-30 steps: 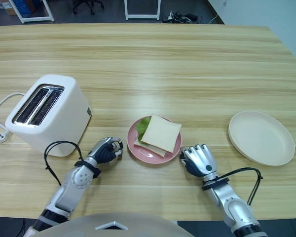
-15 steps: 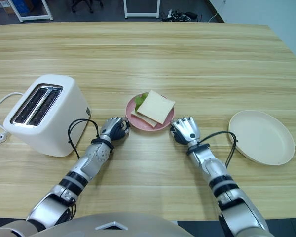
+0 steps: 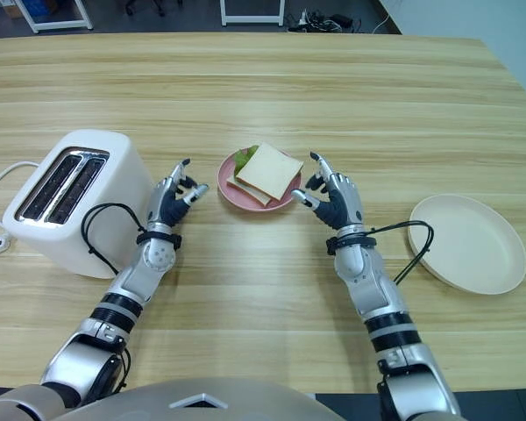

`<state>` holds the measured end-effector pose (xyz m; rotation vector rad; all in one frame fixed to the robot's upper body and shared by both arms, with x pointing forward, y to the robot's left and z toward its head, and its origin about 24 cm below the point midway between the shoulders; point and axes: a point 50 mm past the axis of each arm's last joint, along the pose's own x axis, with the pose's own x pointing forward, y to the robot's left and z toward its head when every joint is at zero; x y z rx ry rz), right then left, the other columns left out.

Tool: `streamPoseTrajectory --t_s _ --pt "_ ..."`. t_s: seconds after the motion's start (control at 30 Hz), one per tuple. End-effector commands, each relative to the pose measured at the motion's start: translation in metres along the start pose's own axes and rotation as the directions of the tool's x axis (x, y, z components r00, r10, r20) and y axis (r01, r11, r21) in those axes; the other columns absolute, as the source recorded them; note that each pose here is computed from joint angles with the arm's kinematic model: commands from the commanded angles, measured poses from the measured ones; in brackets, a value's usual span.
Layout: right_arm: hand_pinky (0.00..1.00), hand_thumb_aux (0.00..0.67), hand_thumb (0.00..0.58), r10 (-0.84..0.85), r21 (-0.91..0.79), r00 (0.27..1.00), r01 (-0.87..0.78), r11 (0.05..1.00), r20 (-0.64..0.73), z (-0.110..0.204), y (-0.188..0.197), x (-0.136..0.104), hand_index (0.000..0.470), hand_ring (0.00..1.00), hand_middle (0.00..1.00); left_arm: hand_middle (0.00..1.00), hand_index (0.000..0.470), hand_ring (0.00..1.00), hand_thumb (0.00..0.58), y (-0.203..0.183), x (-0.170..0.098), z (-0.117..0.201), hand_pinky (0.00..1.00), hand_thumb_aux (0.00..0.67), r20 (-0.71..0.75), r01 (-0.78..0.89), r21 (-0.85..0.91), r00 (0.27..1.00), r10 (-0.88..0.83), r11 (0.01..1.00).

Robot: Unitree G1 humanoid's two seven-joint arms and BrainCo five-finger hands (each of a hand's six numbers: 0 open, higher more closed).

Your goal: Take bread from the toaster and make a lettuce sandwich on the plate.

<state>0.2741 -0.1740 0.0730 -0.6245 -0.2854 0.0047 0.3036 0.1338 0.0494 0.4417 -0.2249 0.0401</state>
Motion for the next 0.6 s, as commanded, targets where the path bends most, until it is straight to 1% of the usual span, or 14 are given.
streamPoseTrajectory --t_s 0.03,0.13,0.27,0.43,0.53,0.6 --pt "0.0 0.0 0.0 -0.037 0.308 0.99 0.077 0.948 -0.136 -0.002 0.007 -0.005 0.0 0.0 0.0 0.0 0.0 0.0 0.0 0.014 -0.008 -0.005 0.0 0.0 -0.045 -0.085 -0.433 0.996 0.073 0.897" --pt "0.0 0.0 0.0 -0.038 0.385 0.984 0.103 0.917 -0.172 -0.005 0.013 -0.002 0.0 0.0 0.0 0.0 0.0 0.0 0.0 0.014 -0.007 -0.006 0.0 0.0 -0.049 -0.077 -0.509 0.997 0.061 0.857" --pt "0.0 0.0 0.0 -0.049 0.416 0.981 0.125 0.901 -0.189 -0.01 0.016 0.001 0.0 0.0 0.0 0.0 0.0 0.0 0.0 0.014 -0.003 -0.003 0.0 0.0 -0.025 -0.042 -0.572 0.999 0.034 0.819" --pt "0.0 0.0 0.0 -0.053 0.432 0.979 0.135 0.892 -0.197 -0.013 0.018 0.005 0.0 0.0 0.0 0.0 0.0 0.0 0.0 0.012 0.0 0.003 0.0 0.0 0.045 0.026 -0.537 0.999 -0.002 0.843" --pt "0.0 0.0 0.0 -0.057 0.439 0.98 0.138 0.888 -0.193 -0.014 0.017 0.009 0.0 0.0 0.0 0.0 0.0 0.0 0.0 0.01 0.002 0.004 0.0 0.0 0.06 0.035 -0.541 0.998 -0.003 0.84" --pt "0.0 0.0 0.0 -0.044 0.475 0.979 0.135 0.87 -0.198 -0.015 0.016 0.009 0.0 0.0 0.0 0.0 0.0 0.0 0.0 0.009 0.002 0.005 0.0 0.0 0.067 0.045 -0.543 0.998 -0.01 0.838"
